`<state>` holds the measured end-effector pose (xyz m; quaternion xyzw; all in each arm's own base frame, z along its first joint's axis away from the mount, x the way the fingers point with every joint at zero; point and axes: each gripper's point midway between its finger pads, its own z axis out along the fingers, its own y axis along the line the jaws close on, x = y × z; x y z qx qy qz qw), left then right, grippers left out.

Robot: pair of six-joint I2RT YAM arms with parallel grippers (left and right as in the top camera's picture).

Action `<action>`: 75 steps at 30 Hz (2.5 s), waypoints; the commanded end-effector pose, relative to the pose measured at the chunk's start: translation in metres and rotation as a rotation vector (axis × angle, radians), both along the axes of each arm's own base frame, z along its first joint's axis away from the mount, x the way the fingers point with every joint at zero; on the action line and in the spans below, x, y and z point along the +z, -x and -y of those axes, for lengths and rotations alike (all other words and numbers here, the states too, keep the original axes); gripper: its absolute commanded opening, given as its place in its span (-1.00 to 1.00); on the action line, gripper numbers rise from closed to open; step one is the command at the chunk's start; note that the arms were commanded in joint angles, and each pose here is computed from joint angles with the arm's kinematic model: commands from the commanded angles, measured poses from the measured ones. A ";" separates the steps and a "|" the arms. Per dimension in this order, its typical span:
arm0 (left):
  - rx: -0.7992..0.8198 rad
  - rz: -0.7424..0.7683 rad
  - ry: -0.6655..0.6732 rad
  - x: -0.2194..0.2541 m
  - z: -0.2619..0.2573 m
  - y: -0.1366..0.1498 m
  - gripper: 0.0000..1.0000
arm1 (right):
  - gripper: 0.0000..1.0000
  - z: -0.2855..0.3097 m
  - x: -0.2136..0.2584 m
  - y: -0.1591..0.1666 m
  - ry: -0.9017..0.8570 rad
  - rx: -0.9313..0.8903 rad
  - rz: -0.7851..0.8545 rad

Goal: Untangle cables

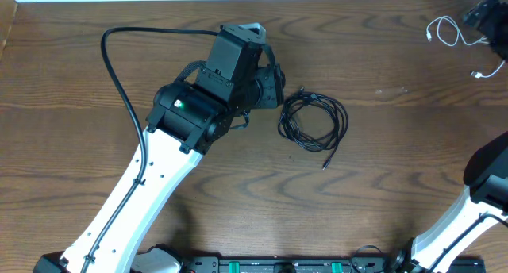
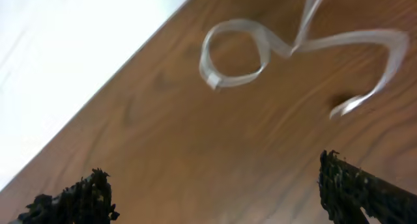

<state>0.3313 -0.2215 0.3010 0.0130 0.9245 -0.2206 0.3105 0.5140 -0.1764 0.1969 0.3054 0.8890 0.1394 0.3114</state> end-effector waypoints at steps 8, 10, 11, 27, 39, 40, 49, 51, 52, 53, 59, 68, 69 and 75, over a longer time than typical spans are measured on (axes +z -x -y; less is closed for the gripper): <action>-0.133 -0.087 -0.019 -0.030 0.020 0.002 0.12 | 0.98 -0.139 -0.005 0.041 -0.238 0.484 -0.118; -0.168 -0.145 -0.005 -0.045 0.030 0.003 0.12 | 0.98 -0.145 -0.011 0.046 -0.212 0.488 -0.166; -0.182 -0.180 -0.004 -0.056 0.036 0.002 0.12 | 0.98 -0.147 -0.015 0.049 -0.191 0.488 -0.191; -0.166 -0.515 -0.082 -0.195 0.061 -0.014 -0.14 | 0.98 -0.143 -0.027 0.057 -0.106 0.469 -0.274; -0.131 -0.548 -0.154 -0.247 0.075 -0.018 -0.24 | 0.98 -0.143 -0.029 0.060 -0.101 0.465 -0.295; -0.131 -0.552 -0.158 -0.250 0.075 -0.018 -0.34 | 0.98 -0.143 -0.029 0.061 -0.102 0.465 -0.296; -0.102 -0.495 -0.209 -0.246 0.064 -0.029 -0.85 | 0.99 -0.145 -0.035 0.065 -0.112 0.468 -0.316; -0.142 -0.451 -0.183 -0.227 0.069 -0.033 -0.85 | 0.98 -0.148 -0.039 0.067 -0.119 0.473 -0.328; -0.177 -0.418 -0.160 -0.210 0.074 -0.034 -0.85 | 0.99 -0.151 -0.041 0.068 -0.124 0.479 -0.334; -0.211 -0.379 -0.132 -0.190 0.078 -0.034 -0.85 | 0.99 -0.154 -0.043 0.069 -0.133 0.486 -0.337; -0.298 -0.135 0.038 -0.068 0.084 -0.021 -0.85 | 0.92 -0.196 -0.032 0.068 -0.234 0.663 -0.242; -0.320 0.020 0.132 0.014 0.067 0.008 -0.85 | 0.75 -0.271 -0.005 0.073 -0.373 0.909 -0.100; -0.327 0.020 0.139 0.016 0.068 0.010 -0.85 | 0.74 -0.280 -0.003 0.074 -0.385 0.931 -0.091; -0.304 0.012 0.133 0.012 0.061 0.003 -0.86 | 0.66 -0.325 0.009 0.081 -0.441 1.044 -0.038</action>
